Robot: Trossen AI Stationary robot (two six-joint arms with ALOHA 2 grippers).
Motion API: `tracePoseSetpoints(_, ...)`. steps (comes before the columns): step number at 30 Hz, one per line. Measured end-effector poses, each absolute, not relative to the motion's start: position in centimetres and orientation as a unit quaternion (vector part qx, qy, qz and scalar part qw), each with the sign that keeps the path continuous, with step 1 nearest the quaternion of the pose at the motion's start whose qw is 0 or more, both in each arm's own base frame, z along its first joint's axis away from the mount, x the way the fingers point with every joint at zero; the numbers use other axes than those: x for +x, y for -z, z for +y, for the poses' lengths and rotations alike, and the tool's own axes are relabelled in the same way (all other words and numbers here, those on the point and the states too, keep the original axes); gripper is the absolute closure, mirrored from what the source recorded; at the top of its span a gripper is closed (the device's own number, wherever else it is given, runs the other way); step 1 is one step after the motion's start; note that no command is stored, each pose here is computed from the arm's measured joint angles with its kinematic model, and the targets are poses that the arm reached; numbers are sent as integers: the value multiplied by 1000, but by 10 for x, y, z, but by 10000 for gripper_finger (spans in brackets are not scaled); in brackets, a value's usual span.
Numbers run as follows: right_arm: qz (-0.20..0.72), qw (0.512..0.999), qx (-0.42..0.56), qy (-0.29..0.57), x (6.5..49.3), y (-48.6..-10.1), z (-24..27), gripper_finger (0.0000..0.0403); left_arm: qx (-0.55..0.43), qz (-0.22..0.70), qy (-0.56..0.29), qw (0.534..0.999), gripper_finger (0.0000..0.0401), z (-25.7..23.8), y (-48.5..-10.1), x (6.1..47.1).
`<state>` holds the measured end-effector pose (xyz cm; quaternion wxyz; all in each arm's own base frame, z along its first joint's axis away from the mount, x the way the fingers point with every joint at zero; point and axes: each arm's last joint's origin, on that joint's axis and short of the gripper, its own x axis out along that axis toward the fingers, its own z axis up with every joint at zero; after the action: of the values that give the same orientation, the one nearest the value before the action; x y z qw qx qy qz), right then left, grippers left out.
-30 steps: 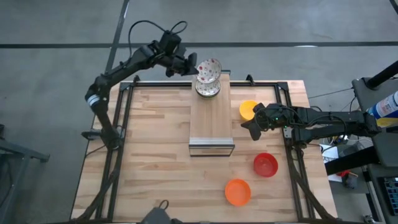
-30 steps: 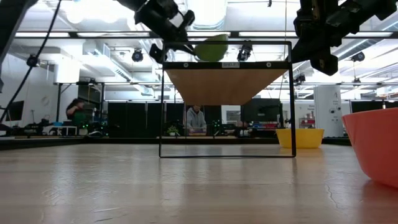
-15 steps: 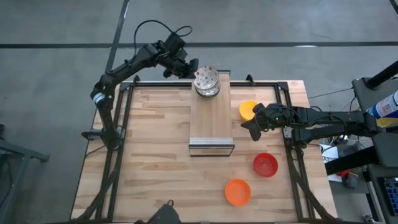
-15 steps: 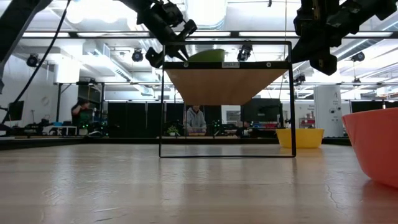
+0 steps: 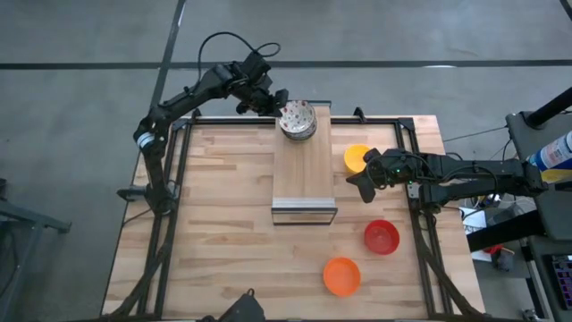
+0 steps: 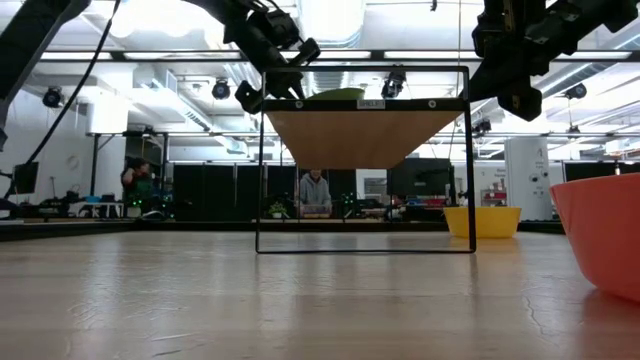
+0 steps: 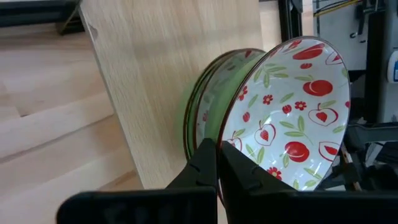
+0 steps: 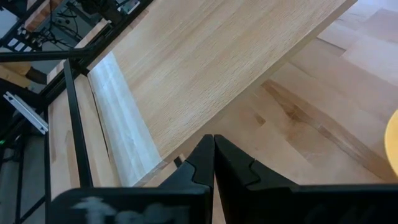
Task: Pick & Place Mini bowls
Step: Stack the white patterned bowl on top of the white patterned bowl on the shelf
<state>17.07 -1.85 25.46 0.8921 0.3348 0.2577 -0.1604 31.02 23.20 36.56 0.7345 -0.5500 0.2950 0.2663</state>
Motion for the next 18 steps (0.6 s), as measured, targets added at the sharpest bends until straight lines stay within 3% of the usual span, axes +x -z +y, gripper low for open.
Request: tracePoseSetpoints(18,254,893,330,172,171,-255,-19,394,-550,296,-269,733,386,231,-365,312)
